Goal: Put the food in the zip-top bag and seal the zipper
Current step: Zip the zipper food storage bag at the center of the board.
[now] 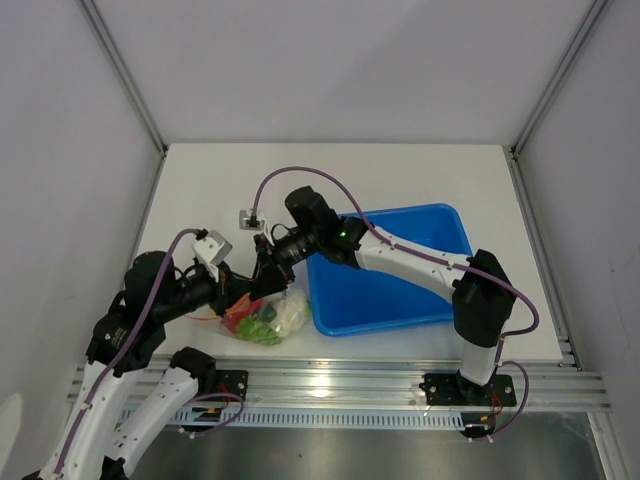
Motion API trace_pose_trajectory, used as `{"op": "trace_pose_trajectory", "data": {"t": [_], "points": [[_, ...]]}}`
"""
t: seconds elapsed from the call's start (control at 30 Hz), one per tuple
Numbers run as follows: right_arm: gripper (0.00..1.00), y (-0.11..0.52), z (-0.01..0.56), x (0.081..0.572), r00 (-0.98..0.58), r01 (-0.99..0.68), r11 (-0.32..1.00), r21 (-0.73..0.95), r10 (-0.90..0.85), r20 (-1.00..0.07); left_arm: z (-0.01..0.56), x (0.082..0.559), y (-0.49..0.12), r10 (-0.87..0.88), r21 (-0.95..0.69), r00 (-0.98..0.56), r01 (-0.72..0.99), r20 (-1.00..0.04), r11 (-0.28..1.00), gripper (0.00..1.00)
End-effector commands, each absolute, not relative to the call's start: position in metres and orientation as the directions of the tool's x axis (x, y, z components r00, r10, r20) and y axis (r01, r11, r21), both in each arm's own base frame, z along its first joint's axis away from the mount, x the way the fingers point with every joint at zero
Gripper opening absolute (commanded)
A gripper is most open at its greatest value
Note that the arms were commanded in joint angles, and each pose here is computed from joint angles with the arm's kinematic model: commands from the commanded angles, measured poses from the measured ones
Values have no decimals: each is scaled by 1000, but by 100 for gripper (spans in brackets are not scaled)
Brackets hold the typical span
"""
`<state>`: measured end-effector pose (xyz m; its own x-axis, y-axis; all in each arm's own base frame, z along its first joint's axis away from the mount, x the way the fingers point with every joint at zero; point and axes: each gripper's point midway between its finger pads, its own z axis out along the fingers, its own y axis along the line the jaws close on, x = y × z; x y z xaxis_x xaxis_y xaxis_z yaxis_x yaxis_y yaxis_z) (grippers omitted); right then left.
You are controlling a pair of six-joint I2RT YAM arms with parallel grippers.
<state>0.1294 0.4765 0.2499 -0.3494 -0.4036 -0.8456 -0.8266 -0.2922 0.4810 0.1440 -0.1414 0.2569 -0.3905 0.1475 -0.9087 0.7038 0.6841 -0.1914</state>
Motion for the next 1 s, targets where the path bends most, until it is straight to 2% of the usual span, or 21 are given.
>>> {"op": "trace_pose_trajectory", "data": {"t": [0.0,0.13,0.17,0.2,0.37,0.63,0.67,0.7,0.97], "points": [[25,482,255,125,-336,-830,-313,461,-379,-862,274,147,-144,125,-167,-334,720,-934,674,0],[29,480,253,124,-338,-833,-305,462,-380,-861,275,147,-142,127,-161,-330,716,-935,679,0],[32,479,252,124,-341,-834,-300,464,-380,-860,276,147,-142,125,-158,-327,715,-937,681,1],[40,478,252,123,-340,-836,-298,462,-379,-861,277,146,-142,126,-156,-324,716,-938,681,1],[41,477,250,122,-340,-840,-292,458,-377,-862,277,146,-142,126,-157,-324,718,-938,679,1],[21,484,254,126,-357,-834,-295,466,-355,-864,275,145,-143,127,-164,-332,721,-935,674,1],[9,485,254,127,-361,-834,-292,468,-352,-863,274,145,-143,128,-166,-334,721,-934,673,0],[1,488,260,129,-353,-841,-299,450,-326,-877,273,146,-143,131,-165,-336,720,-933,674,1],[0,475,271,157,-493,-809,-239,537,-222,-841,271,146,-140,123,-160,-331,707,-936,689,1]]}}
